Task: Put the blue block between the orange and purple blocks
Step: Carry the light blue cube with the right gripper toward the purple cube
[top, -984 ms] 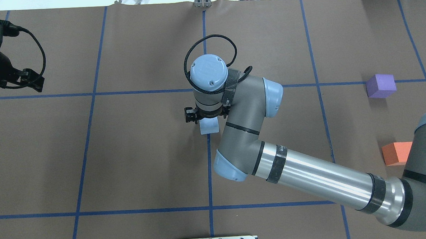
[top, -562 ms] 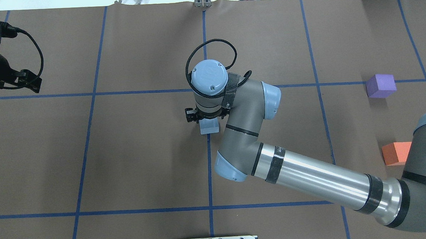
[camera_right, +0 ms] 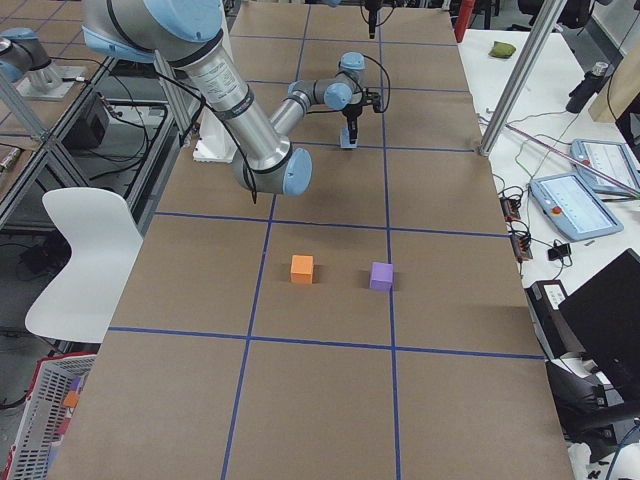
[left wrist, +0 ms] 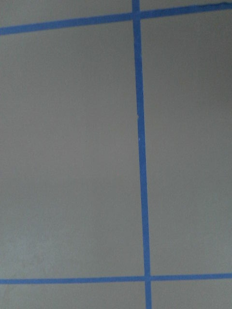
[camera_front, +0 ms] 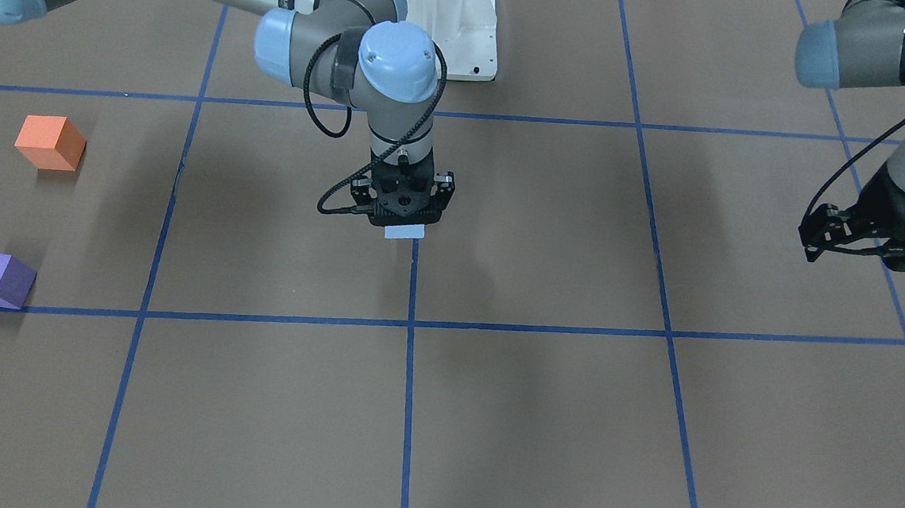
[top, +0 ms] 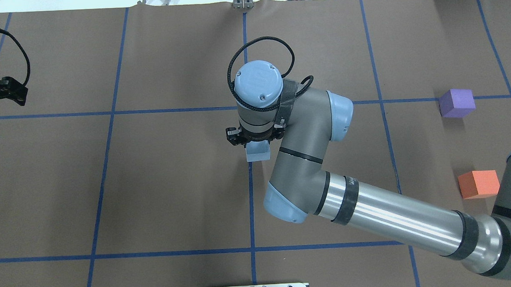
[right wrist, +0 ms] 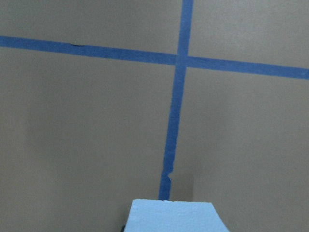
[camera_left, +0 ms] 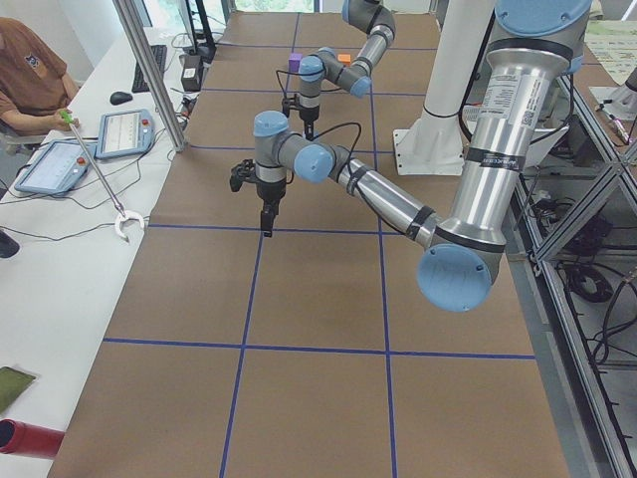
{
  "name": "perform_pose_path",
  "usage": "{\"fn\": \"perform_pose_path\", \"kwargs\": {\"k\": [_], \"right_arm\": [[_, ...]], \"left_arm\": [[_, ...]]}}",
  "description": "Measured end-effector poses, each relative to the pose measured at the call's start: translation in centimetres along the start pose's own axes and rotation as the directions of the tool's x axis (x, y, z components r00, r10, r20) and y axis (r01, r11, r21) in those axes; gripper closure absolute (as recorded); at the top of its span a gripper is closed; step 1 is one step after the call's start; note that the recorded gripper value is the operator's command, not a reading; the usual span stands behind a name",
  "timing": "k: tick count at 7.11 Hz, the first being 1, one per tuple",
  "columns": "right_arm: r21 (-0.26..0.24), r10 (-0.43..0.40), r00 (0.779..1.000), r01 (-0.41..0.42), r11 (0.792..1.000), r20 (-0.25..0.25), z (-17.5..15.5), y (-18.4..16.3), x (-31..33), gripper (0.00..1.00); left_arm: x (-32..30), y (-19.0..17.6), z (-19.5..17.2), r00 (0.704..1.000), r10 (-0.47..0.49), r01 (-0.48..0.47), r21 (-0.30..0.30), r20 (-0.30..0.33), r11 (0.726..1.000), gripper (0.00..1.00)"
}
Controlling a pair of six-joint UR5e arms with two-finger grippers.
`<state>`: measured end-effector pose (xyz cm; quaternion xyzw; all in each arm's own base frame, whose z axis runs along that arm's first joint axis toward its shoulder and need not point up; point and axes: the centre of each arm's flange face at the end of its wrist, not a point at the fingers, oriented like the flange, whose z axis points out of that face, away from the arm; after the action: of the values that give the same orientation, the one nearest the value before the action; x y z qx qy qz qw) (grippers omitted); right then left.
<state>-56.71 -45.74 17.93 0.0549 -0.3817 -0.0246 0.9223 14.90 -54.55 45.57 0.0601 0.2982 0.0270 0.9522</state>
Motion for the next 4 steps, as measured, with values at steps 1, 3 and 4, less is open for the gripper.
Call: {"fn": "perform_pose_path", "kwargs": {"k": [1,3,4], "right_arm": [[0.014,0.018,1.000,-0.018,1.000,0.009,-2.3,-0.1,4.3,1.00],[0.033,0.050,0.999,-0.051,0.998,0.020,-6.9,-3.2,15.6,1.00],[0.032,0.035,0.999,-0.035,0.999,0.004,-8.0,-4.6,22.0,1.00]], "left_arm": [[-4.1,-0.1,-0.1,0.999,0.043,-0.043,-0.011,-0.023,0.999,0.00],[-11.6,0.4,0.5,0.993,0.100,-0.101,-0.015,-0.058,0.995,0.00],[-14.4,1.0,0.7,0.986,0.156,-0.156,-0.001,-0.061,0.988,0.00]]}}
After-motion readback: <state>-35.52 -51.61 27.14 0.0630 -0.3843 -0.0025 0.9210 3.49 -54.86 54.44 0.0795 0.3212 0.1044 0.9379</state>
